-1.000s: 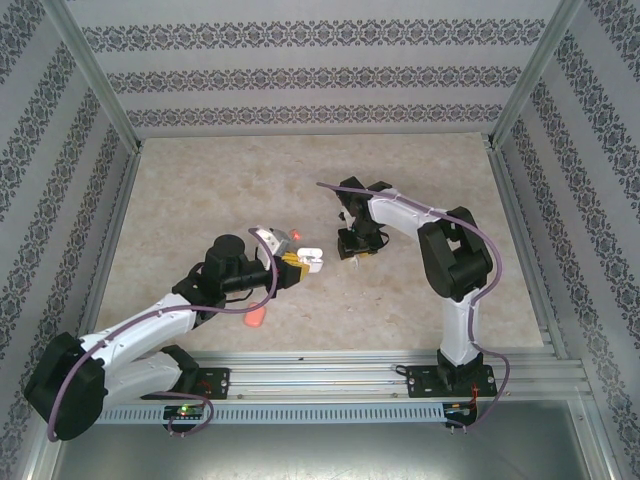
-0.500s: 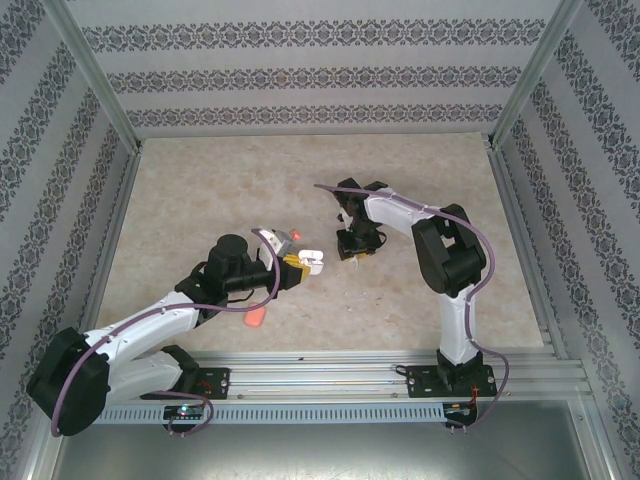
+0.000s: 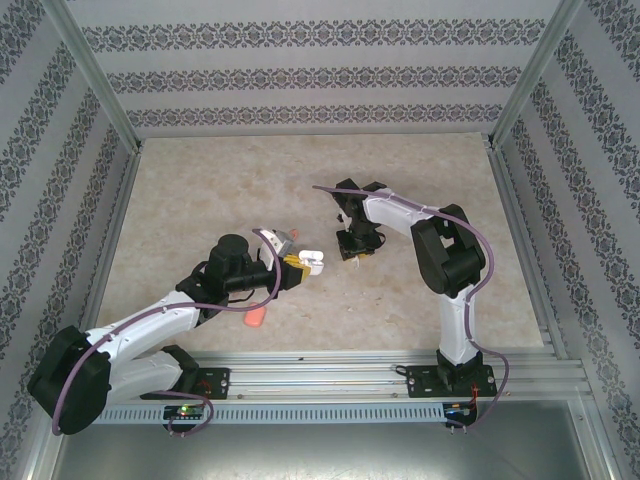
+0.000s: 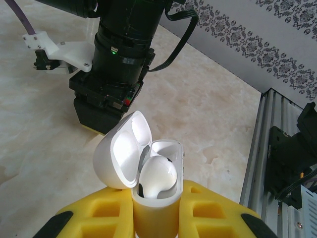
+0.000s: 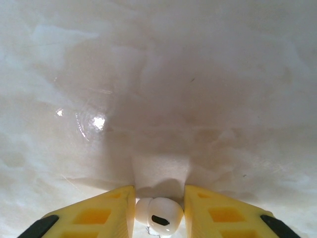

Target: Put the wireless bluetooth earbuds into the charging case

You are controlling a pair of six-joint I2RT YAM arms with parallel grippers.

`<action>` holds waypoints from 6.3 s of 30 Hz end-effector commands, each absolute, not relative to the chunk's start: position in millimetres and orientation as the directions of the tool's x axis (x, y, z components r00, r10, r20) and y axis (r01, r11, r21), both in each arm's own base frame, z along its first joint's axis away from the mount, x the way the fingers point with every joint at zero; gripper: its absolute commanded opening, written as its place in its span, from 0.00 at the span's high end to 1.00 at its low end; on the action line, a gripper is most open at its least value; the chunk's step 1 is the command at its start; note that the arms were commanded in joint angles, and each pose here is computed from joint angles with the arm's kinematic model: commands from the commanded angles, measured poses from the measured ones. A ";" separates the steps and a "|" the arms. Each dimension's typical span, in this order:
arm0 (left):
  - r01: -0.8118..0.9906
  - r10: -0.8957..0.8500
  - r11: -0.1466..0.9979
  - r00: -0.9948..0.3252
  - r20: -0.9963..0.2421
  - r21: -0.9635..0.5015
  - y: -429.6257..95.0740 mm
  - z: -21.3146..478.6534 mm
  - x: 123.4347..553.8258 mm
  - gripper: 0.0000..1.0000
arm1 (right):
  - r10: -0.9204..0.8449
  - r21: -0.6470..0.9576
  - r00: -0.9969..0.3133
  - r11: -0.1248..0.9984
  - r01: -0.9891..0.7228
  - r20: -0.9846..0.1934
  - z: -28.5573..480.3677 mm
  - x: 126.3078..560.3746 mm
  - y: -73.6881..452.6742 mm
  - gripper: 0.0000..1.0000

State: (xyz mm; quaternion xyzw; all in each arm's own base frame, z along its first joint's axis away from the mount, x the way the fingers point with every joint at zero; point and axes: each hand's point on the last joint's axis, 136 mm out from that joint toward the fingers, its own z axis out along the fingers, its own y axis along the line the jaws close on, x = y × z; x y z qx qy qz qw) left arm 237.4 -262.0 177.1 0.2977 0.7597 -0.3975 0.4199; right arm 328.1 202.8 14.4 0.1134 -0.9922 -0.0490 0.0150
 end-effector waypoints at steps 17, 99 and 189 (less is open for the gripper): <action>0.795 0.059 0.507 -0.418 -0.907 -0.333 -259.7 201.8 243.5 1.00 | -0.158 0.117 -0.984 0.979 -0.167 -0.082 59.7 323.2 204.4 0.70; 0.832 -0.187 0.422 -0.308 -0.933 -0.359 -286.5 293.0 280.6 1.00 | -0.058 0.354 -0.665 0.811 -0.467 -0.745 264.3 284.3 264.8 0.73; 0.928 -0.135 0.210 -0.284 -0.949 -0.307 -306.9 319.7 252.3 1.00 | 0.258 0.800 -0.859 0.547 -0.248 -0.443 314.6 288.1 222.1 0.72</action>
